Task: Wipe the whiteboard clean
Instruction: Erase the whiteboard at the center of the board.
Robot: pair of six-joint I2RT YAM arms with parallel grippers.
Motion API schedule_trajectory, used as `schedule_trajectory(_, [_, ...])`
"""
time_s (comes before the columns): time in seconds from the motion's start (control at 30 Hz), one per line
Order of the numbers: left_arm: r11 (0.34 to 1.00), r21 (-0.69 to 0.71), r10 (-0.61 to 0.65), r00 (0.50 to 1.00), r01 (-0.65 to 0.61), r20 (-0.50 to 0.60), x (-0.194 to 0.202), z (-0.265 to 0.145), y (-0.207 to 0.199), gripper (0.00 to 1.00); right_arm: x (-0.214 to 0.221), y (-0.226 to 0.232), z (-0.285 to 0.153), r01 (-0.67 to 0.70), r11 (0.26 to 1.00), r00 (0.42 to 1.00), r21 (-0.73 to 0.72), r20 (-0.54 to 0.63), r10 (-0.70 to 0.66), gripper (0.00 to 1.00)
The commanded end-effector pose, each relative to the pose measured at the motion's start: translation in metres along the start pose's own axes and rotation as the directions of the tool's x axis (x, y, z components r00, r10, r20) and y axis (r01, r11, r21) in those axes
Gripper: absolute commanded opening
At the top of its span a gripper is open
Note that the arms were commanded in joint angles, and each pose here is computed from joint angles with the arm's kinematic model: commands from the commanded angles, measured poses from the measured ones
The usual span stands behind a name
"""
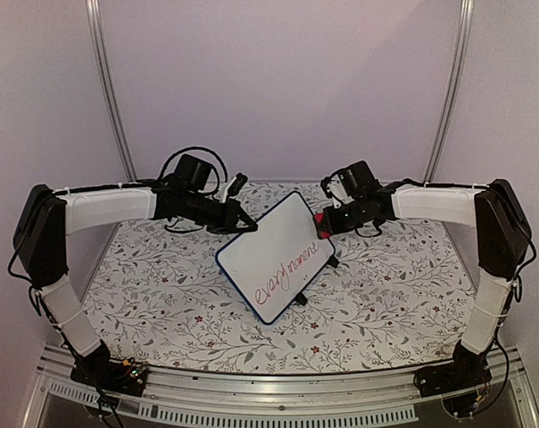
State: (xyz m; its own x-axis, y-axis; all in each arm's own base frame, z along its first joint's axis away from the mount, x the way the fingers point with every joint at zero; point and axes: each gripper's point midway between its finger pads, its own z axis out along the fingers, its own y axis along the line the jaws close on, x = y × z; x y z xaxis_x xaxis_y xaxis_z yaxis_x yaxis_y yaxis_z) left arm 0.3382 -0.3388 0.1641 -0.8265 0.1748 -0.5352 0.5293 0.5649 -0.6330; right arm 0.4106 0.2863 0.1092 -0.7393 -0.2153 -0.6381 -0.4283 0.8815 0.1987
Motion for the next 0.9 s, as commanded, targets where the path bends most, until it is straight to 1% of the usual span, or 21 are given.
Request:
schedule_trajectory(0.0, [0.985, 0.138, 0.107, 0.993, -0.100, -0.046, 0.012, -0.001, -0.038, 0.00, -0.027, -0.002, 0.009, 0.017, 1.000, 0.998, 0.023, 0.055, -0.018, 0.03])
schedule_trajectory(0.2, [0.985, 0.140, 0.106, 0.993, -0.098, -0.047, 0.012, -0.001, -0.038, 0.00, -0.046, 0.008, 0.002, 0.035, 0.999, 0.995, -0.016, 0.091, -0.033, 0.03])
schedule_trajectory(0.33, [0.985, 0.139, 0.106, 0.993, -0.098, -0.048, 0.012, -0.001, -0.038, 0.00, -0.046, 0.010, 0.001, 0.041, 0.999, 0.996, -0.024, 0.086, -0.038, 0.03])
schedule_trajectory(0.53, [0.986, 0.138, 0.105, 0.993, -0.097, -0.047, 0.012, -0.001, -0.038, 0.00, -0.017, 0.005, 0.006, 0.033, 0.999, 0.999, -0.027, 0.036, -0.032, 0.03])
schedule_trajectory(0.87, [0.986, 0.139, 0.103, 0.993, -0.096, -0.050, 0.013, 0.000, -0.038, 0.00, 0.032, -0.007, -0.003, 0.007, 1.000, 1.000, -0.006, -0.013, -0.007, 0.03])
